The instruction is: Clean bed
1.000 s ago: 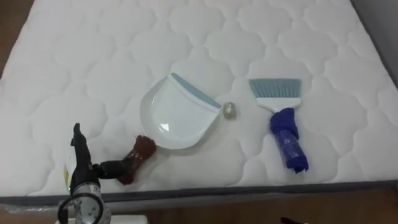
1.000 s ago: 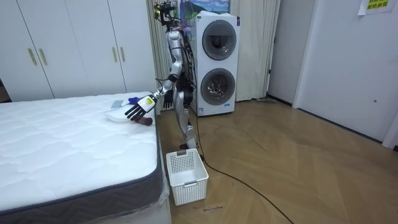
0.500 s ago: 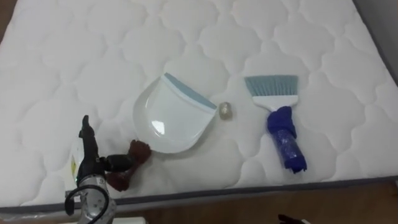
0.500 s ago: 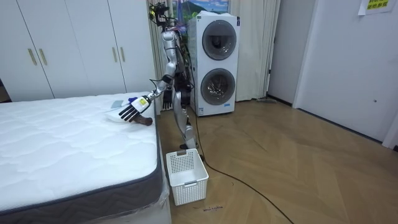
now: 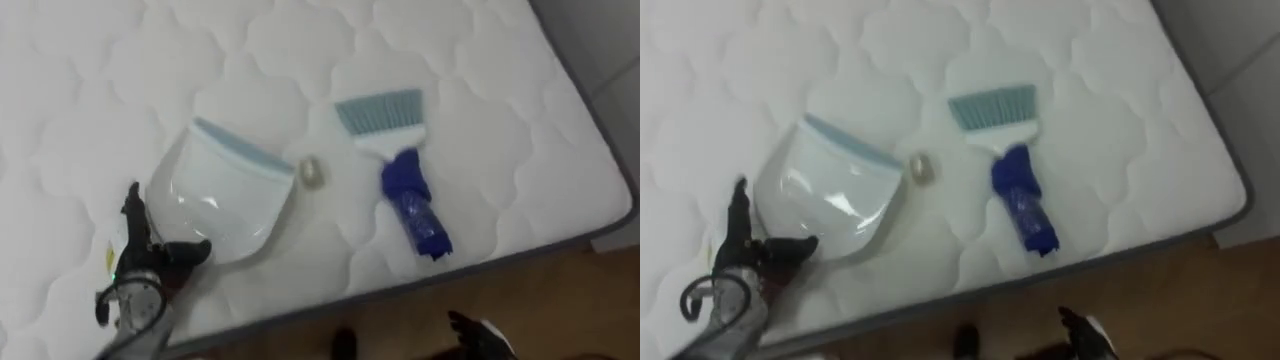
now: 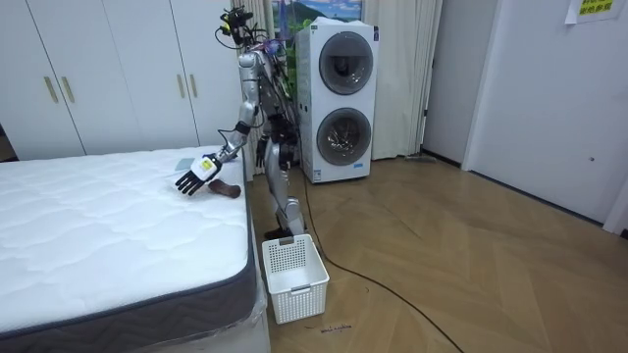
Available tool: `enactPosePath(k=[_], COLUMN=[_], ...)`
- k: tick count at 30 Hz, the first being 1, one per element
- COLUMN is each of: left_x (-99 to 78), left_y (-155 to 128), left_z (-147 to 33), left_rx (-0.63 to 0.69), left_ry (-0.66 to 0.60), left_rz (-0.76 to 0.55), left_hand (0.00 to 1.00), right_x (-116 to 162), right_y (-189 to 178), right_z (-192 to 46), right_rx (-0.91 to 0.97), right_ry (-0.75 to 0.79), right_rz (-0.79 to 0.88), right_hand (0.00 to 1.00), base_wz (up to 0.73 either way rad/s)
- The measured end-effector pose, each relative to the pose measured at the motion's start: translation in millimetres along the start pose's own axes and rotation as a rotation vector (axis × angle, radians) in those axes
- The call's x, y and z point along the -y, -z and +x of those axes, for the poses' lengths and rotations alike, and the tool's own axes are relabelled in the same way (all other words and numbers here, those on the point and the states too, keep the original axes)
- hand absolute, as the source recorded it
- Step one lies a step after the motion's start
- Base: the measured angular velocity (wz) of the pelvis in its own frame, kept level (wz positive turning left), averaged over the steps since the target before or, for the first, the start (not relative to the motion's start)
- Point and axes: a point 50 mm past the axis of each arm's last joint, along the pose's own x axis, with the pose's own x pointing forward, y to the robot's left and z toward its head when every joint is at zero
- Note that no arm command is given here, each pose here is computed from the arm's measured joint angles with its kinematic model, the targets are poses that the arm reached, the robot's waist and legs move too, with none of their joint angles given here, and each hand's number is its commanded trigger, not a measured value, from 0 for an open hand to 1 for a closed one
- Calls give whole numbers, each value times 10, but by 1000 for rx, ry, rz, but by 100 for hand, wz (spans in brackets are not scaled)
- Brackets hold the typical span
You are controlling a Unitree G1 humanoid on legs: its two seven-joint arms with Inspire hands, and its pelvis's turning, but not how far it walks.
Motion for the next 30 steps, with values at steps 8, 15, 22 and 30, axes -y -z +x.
enactPosePath(k=[8, 15, 22, 30], left_x=[23, 103, 198, 231], left_y=[43, 65, 279, 387], left_z=[-13, -51, -230, -339], left_rx=[-20, -40, -101, -121], left_ry=[38, 71, 127, 151], left_rz=[15, 26, 41, 55], left_hand=[0, 0, 0, 0], right_x=[3, 63, 107, 88], right_y=[1, 25, 90, 77], right_z=[5, -1, -15, -13], right_rx=[-18, -32, -56, -47], right_ry=[-7, 1, 2, -12], right_rz=[20, 17, 1, -1], right_hand=[0, 0, 0, 0], base_wz=[15, 8, 0, 1])
